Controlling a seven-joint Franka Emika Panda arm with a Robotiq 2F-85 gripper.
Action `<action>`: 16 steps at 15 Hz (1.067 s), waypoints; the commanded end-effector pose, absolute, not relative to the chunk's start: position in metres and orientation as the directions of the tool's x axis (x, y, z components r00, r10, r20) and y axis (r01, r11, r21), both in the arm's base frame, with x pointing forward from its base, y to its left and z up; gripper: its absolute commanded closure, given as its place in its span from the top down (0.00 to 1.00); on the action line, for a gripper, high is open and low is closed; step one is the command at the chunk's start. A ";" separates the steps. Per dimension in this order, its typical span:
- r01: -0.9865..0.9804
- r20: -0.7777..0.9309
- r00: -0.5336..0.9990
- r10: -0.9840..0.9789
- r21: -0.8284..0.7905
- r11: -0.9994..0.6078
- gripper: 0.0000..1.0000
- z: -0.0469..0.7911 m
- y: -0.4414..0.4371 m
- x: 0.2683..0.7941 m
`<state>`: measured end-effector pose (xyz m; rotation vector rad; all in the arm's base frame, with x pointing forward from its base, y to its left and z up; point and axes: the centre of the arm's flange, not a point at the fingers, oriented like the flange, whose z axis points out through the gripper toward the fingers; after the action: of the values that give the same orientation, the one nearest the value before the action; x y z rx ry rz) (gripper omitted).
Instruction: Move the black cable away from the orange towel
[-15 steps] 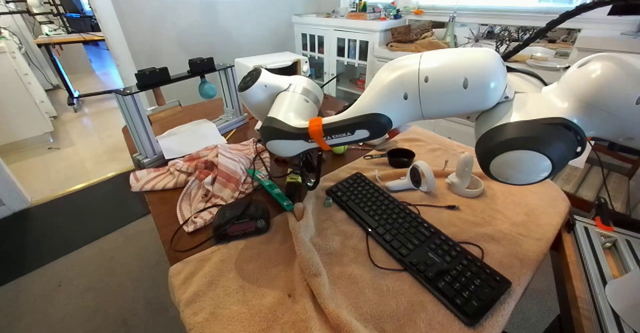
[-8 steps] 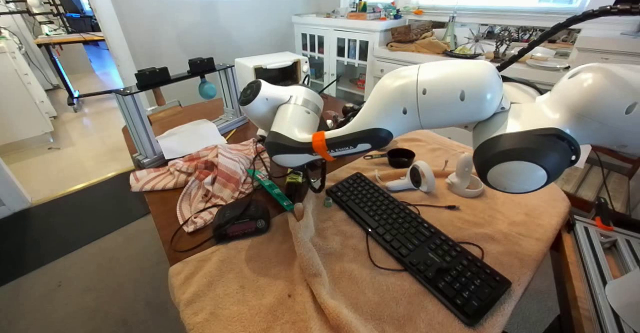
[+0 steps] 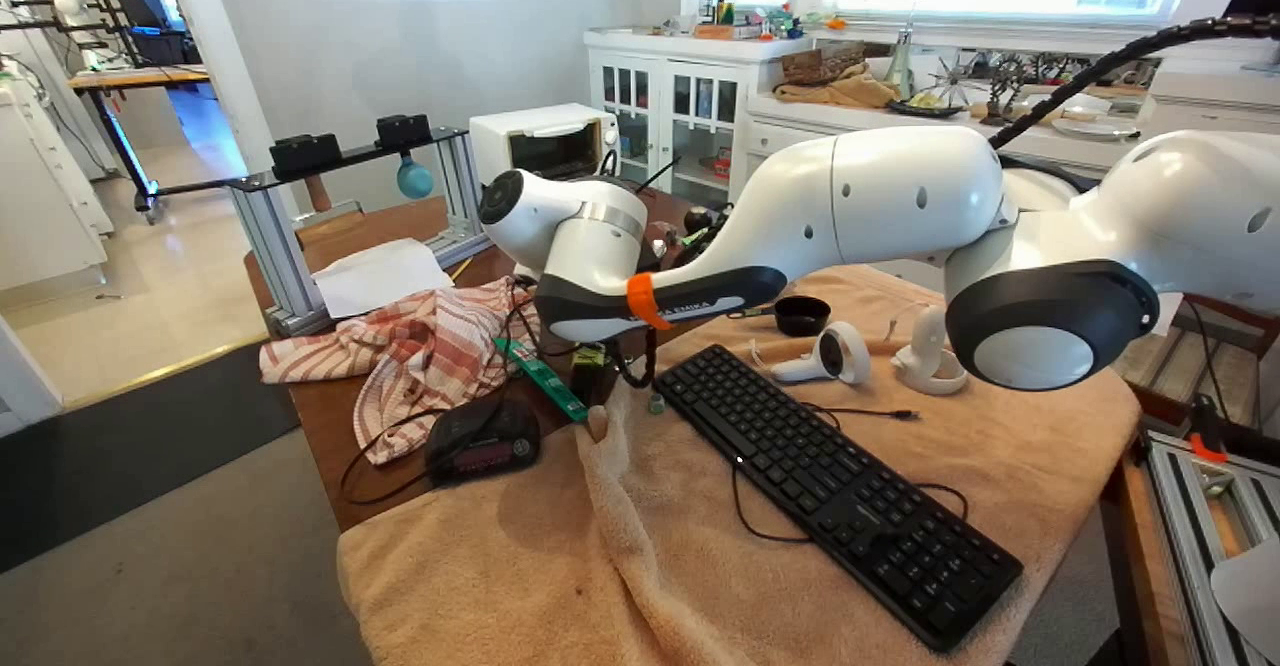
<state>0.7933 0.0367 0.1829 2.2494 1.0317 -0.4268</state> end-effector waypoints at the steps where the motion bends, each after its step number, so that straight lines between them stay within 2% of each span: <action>1: 0.761 -0.521 0.648 0.555 0.419 -0.495 0.26 0.170 0.048 0.865; 3: 0.763 -0.518 0.646 0.560 0.420 -0.492 0.27 0.170 0.050 0.863; 4: 0.764 -0.521 0.645 0.560 0.425 -0.485 0.32 0.170 0.052 0.862; 11: 0.770 -0.523 0.638 0.565 0.461 -0.442 0.87 0.176 0.076 0.853; 13: 0.778 -0.526 0.628 0.574 0.449 -0.440 0.99 0.173 0.077 0.860; 16: 0.782 -0.536 0.622 0.571 0.443 -0.437 1.00 0.169 0.075 0.866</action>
<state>0.7930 0.0650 0.1849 2.1938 1.0462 -0.3992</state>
